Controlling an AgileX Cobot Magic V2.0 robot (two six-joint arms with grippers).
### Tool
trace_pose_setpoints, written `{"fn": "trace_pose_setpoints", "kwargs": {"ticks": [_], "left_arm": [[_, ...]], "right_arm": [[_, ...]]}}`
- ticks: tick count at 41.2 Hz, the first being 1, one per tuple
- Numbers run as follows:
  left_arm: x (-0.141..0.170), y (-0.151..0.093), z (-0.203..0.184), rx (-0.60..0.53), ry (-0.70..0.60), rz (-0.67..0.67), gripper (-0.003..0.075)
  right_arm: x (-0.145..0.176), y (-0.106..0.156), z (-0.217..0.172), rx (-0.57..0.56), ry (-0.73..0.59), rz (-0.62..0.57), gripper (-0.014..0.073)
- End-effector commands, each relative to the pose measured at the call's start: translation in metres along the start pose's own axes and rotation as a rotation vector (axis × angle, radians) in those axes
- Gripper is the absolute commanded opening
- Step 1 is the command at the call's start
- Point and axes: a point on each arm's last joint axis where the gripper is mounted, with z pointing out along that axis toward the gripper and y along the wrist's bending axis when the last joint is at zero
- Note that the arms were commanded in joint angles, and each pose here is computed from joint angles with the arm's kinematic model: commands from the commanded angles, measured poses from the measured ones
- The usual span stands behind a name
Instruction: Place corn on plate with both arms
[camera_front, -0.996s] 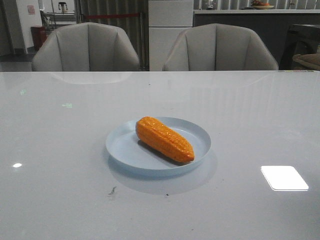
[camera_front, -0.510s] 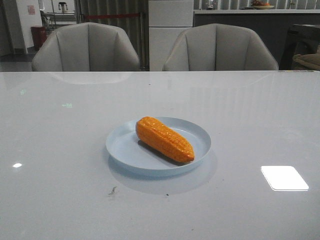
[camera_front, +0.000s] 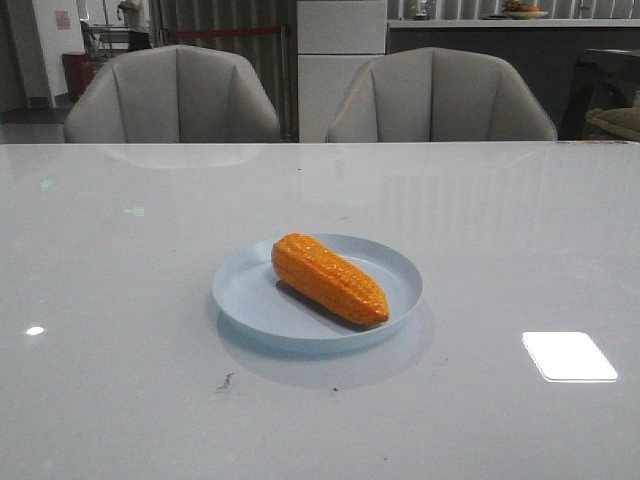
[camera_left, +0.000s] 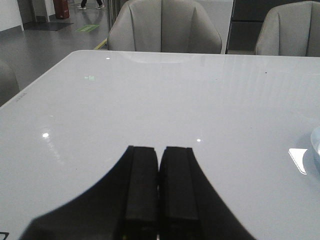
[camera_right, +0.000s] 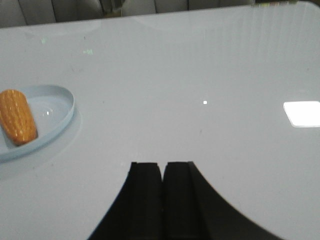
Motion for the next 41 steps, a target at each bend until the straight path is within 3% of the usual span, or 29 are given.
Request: {"fn": "trace_pose_setpoints", "kwargs": {"ticks": [1, 4, 41], "left_arm": [[0.0041, 0.0002, 0.0014, -0.003, -0.060, -0.012, 0.0096], [0.0041, 0.0002, 0.0014, -0.003, -0.060, -0.012, 0.0096], [0.0041, 0.0002, 0.0014, -0.003, -0.060, -0.012, 0.0096]], "right_arm": [[-0.0068, 0.0013, -0.0037, -0.008, -0.032, -0.001, 0.0018], [-0.0025, 0.0011, -0.0037, -0.006, 0.014, -0.001, 0.0018], [-0.0027, 0.0012, -0.0037, -0.006, 0.012, 0.000, 0.0018]]}}
